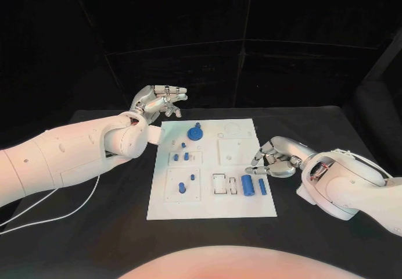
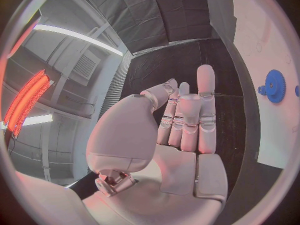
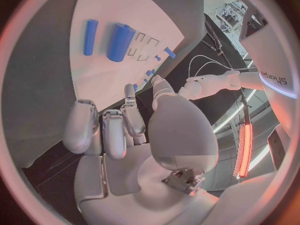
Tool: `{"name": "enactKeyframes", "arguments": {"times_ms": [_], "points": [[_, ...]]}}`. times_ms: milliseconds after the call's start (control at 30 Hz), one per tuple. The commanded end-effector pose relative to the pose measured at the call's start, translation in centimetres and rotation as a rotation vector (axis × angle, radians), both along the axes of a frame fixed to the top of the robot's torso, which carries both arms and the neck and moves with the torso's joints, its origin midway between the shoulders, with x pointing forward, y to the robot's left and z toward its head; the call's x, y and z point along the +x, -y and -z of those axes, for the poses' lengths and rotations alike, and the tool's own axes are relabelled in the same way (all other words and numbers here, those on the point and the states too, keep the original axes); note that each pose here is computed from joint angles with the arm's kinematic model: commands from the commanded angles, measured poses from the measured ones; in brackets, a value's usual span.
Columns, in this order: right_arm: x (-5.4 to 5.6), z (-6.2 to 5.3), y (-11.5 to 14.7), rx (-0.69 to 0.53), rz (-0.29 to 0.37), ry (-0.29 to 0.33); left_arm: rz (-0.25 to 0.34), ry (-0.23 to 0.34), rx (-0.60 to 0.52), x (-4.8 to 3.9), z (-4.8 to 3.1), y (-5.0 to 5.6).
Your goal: Assemble the parts on the task board
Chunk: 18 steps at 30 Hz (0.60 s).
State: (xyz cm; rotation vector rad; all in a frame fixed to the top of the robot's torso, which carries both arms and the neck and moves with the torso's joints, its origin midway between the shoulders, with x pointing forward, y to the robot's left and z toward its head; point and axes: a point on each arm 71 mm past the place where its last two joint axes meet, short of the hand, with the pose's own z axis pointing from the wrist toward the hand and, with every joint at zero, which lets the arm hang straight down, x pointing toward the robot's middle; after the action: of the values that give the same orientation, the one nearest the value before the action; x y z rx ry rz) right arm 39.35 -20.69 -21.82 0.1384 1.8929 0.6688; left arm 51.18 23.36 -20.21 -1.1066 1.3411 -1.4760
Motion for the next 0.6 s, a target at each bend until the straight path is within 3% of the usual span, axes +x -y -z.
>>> {"name": "enactKeyframes", "arguments": {"times_ms": [33, 600], "points": [[-0.2, 0.6, 0.3, -0.133, 0.036, 0.001, 0.014, 0.005, -0.009, -0.03, -0.15, 0.1], [-0.2, 3.0, -0.8, -0.251, 0.035, -0.060, 0.015, 0.003, -0.008, -0.03, -0.10, 0.0]]}}
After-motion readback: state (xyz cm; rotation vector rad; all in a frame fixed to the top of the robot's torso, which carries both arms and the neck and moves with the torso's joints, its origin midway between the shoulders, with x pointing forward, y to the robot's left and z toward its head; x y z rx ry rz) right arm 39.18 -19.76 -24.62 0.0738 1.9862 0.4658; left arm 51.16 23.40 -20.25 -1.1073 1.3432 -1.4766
